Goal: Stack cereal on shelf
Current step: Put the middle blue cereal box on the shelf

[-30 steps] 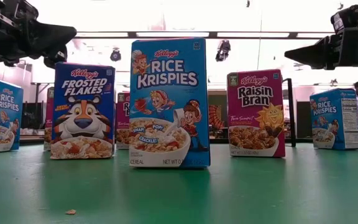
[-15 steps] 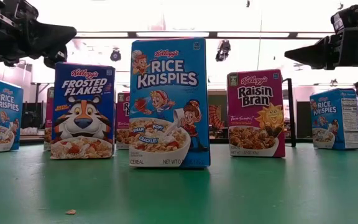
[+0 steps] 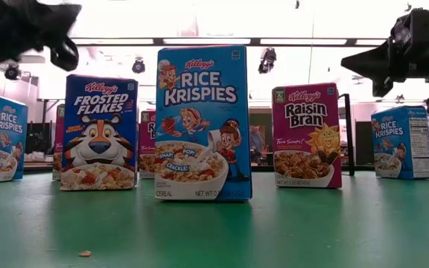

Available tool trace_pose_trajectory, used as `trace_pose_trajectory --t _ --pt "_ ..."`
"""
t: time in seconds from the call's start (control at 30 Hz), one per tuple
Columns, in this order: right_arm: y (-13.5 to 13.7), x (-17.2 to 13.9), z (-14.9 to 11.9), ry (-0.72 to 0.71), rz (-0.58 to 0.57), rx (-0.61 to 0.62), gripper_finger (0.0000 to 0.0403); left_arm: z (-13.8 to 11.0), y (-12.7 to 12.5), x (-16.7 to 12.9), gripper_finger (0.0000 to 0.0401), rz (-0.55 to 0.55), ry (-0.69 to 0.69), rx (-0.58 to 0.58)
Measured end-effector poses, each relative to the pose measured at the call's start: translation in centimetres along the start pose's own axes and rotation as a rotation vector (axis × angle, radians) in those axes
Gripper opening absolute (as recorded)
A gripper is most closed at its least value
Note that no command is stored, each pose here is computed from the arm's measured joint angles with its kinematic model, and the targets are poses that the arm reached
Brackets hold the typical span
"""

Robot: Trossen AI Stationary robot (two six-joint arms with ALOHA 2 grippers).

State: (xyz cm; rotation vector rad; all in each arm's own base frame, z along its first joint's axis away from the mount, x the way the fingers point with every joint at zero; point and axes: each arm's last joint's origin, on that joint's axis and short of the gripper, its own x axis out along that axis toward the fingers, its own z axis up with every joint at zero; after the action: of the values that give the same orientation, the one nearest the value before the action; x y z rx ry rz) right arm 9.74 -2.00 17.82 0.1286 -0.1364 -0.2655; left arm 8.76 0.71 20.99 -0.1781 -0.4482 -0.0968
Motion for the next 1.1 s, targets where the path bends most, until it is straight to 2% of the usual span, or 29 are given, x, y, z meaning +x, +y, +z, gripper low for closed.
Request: trace_pose_trajectory --t 0.07,0.17,0.3,0.6,0.87,1.1 --pt "0.1 0.0 0.3 -0.030 0.013 0.002 0.0009 1.1 -0.2 -0.1 0.0004 -0.013 -0.112 -0.047" --pt "0.4 -0.1 1.3 -0.124 0.087 0.013 0.0009 2.4 -0.6 -0.3 0.0004 -0.043 -0.252 -0.050" --pt "0.8 -0.4 2.5 -0.237 0.191 -0.024 0.0009 3.4 -0.9 -0.6 0.0004 -0.075 -0.358 -0.034" --pt "0.9 0.1 5.9 -0.189 0.068 -0.035 0.0009 4.0 -1.0 -0.4 0.0004 -0.074 -0.447 0.015" --pt "1.3 1.2 8.0 -0.177 0.034 -0.143 0.0009 6.3 -1.0 2.7 0.0004 -0.037 -0.372 0.024" --pt "1.3 1.8 8.6 -0.170 -0.003 -0.202 0.0009 7.4 -0.2 8.3 0.0004 0.041 -0.121 0.119"
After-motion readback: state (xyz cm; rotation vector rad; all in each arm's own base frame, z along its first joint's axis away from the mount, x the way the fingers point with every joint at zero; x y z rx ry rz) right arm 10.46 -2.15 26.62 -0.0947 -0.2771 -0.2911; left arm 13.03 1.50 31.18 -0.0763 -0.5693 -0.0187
